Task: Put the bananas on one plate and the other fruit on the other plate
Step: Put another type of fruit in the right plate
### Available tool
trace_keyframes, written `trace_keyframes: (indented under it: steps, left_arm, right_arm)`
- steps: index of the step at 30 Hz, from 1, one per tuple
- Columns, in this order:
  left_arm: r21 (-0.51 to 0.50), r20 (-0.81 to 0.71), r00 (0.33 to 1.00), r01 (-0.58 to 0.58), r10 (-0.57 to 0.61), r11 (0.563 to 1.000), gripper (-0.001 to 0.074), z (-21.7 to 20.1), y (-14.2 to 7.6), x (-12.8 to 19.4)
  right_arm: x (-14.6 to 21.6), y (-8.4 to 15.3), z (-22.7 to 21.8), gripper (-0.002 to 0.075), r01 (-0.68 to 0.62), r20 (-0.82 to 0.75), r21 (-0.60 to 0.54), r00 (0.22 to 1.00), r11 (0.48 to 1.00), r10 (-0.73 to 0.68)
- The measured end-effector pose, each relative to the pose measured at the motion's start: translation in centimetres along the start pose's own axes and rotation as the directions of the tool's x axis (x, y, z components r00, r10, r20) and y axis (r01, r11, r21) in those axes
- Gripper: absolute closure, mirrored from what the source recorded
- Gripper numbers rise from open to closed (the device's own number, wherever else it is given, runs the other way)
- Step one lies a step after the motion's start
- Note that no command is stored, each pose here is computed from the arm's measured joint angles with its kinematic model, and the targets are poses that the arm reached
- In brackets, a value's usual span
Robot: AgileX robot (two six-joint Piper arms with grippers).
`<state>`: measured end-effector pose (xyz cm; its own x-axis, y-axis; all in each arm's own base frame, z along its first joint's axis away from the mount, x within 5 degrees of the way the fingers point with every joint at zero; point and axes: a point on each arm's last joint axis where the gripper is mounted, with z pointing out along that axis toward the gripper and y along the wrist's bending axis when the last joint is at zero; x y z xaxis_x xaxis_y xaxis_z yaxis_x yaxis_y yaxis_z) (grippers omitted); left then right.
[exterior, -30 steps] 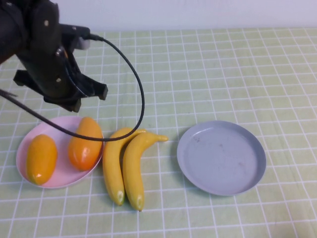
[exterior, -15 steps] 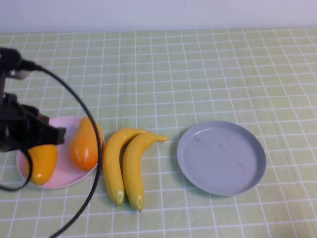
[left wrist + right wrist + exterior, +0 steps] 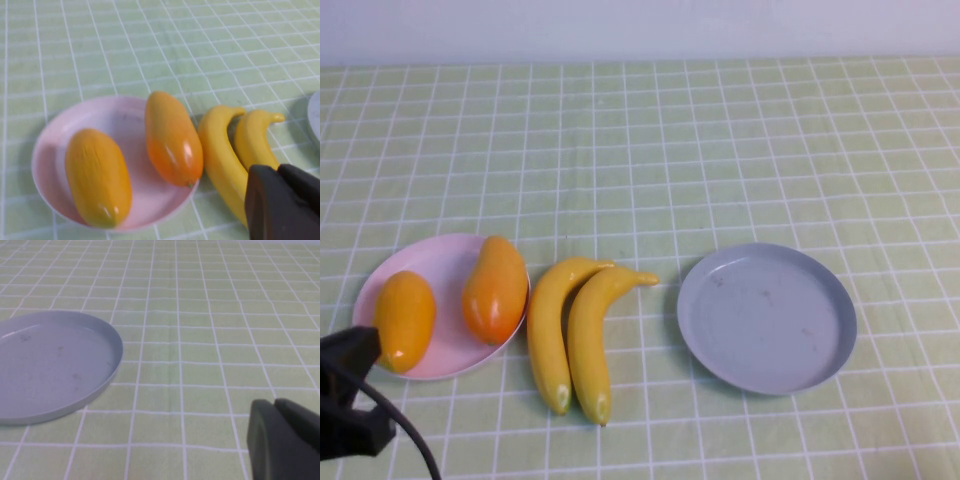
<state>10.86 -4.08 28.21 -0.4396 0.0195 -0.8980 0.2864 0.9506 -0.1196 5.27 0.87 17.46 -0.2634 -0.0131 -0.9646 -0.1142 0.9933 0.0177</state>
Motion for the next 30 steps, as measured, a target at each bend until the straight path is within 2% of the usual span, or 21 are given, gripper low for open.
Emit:
trace_keyframes:
  steps: [3, 7, 16, 24, 30]
  left_arm:
    - [-0.001, -0.030, 0.998, 0.059, -0.059, 0.998, 0.0735, 0.2, 0.2, 1.7]
    - [-0.015, -0.074, 0.996, 0.054, -0.055, 0.998, 0.0735, 0.6, 0.5, 3.3]
    - [-0.015, -0.041, 0.999, 0.030, -0.031, 0.999, 0.0735, 0.7, 0.5, 3.2]
    - [0.001, 0.143, 0.986, -0.089, 0.088, 0.996, 0.0735, -0.4, 0.7, 4.1]
    - [-0.140, 0.346, 0.932, -0.063, 0.108, 0.988, 0.0735, -2.2, 2.0, 6.3]
  right_arm:
    - [0.0, 0.0, 0.0, 0.0743, 0.000, 0.000, 0.000, 1.000, 1.000, 0.000]
    - [0.0, 0.0, 0.0, 0.0743, 0.000, 0.000, 0.000, 1.000, 1.000, 0.000]
    - [0.0, 0.0, 0.0, 0.0743, 0.000, 0.000, 0.000, 1.000, 1.000, 0.000]
    - [0.0, 0.0, 0.0, 0.0743, 0.000, 0.000, 0.000, 1.000, 1.000, 0.000]
    - [0.0, 0.0, 0.0, 0.0743, 0.000, 0.000, 0.000, 1.000, 1.000, 0.000]
